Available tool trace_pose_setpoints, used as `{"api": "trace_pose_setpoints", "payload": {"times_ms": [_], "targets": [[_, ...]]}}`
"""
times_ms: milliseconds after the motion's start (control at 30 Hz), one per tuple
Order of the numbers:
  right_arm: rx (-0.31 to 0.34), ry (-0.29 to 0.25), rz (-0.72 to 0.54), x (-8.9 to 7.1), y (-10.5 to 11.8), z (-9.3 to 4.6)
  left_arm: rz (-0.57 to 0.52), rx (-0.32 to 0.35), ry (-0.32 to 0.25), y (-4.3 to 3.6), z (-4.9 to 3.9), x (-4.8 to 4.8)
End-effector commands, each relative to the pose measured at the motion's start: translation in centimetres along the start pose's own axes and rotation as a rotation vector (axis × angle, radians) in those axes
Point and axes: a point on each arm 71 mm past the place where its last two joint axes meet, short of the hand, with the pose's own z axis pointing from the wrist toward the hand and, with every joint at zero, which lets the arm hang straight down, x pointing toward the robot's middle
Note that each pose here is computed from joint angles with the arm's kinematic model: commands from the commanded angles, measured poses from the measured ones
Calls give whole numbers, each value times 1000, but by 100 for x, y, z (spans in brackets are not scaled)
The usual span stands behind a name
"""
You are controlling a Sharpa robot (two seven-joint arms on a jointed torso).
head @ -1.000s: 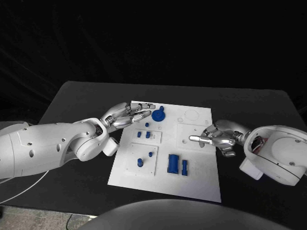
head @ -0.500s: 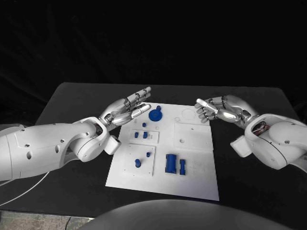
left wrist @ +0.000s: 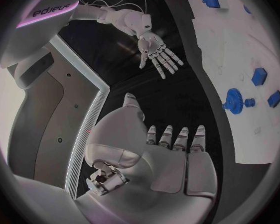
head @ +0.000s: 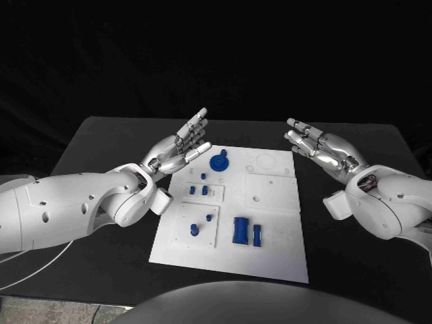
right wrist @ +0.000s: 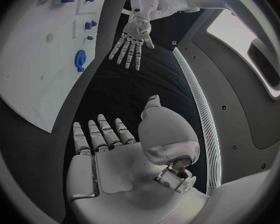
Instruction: Assemble the parts on the task board
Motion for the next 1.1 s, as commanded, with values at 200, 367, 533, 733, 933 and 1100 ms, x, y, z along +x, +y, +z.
{"api": "trace_pose_setpoints", "payload": {"times_ms": [200, 367, 533, 733, 933, 1100], "targets": [[-14, -41, 34, 13, 12, 74, -12, -4, -54, -20, 47, -10], [-39, -139, 114, 50, 25, 235, -45, -21, -180, -61, 149, -33], [-53, -280, 223, 118, 17, 433, -105, -67, -364, -106, 271, -60], [-47, -382, 297, 177, -8, 553, -164, -125, -513, -130, 347, -71], [-42, -411, 317, 196, -18, 584, -192, -158, -578, -137, 374, -72], [-42, -411, 317, 196, -18, 584, -194, -159, -581, -138, 375, -72]]}}
